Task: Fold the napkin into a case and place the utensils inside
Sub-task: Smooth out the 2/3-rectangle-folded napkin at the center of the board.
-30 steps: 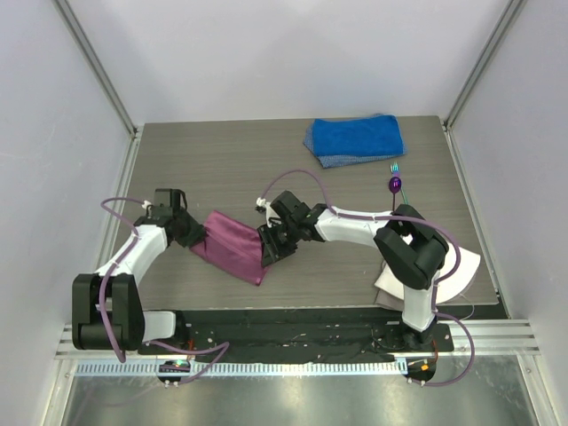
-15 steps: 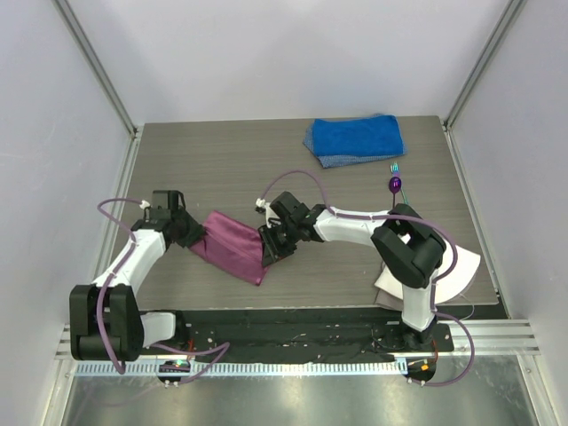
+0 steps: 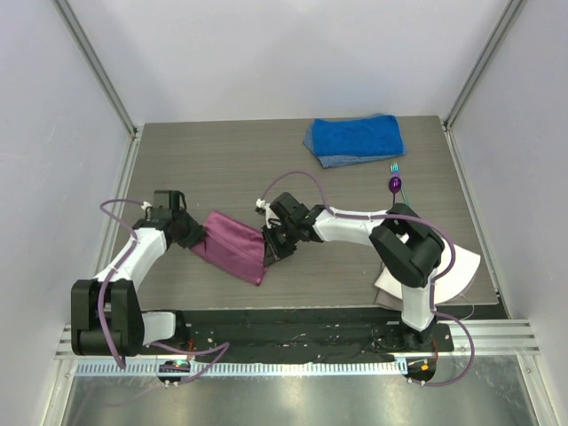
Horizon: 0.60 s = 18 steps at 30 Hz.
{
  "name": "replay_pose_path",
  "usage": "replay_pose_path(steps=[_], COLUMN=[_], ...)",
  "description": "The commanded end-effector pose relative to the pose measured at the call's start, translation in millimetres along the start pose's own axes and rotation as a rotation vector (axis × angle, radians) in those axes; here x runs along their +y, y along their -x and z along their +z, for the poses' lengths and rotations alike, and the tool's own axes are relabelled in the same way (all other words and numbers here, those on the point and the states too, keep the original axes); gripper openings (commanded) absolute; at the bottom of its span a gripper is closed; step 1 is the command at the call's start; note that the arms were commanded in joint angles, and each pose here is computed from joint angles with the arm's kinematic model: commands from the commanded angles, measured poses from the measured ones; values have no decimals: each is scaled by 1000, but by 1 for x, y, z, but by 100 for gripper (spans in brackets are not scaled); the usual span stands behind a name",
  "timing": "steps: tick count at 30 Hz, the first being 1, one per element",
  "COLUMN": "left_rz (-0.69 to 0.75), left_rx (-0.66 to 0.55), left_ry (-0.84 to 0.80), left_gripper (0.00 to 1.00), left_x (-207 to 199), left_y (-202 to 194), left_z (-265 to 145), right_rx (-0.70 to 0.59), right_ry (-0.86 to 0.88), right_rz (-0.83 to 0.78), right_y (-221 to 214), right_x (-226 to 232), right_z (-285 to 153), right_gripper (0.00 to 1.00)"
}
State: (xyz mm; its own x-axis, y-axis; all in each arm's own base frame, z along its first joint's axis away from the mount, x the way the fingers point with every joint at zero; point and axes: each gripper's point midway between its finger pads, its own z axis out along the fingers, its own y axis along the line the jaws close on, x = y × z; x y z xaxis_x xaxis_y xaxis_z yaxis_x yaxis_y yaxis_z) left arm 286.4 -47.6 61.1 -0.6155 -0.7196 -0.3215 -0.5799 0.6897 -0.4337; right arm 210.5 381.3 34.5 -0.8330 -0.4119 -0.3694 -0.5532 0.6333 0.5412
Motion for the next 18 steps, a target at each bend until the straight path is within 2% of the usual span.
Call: replay_pose_path(steps=[1,12,18], left_rz=[-12,-13,-6], left_rx=[-43,-19,-26], left_ry=[-13,23,37], left_gripper=[26,22,22], left_x=[-7,-10,-6], left_y=[14,22,23], left_z=[1,25,30], right_rx=[-79,-109,-101], right_ry=[-17,-63,-119], right_rz=[-36,-50,-39], right_y=[21,28,26], right_x=[8,3,-17], right_z=[-17,-25,-18], right_gripper=[1,1,1])
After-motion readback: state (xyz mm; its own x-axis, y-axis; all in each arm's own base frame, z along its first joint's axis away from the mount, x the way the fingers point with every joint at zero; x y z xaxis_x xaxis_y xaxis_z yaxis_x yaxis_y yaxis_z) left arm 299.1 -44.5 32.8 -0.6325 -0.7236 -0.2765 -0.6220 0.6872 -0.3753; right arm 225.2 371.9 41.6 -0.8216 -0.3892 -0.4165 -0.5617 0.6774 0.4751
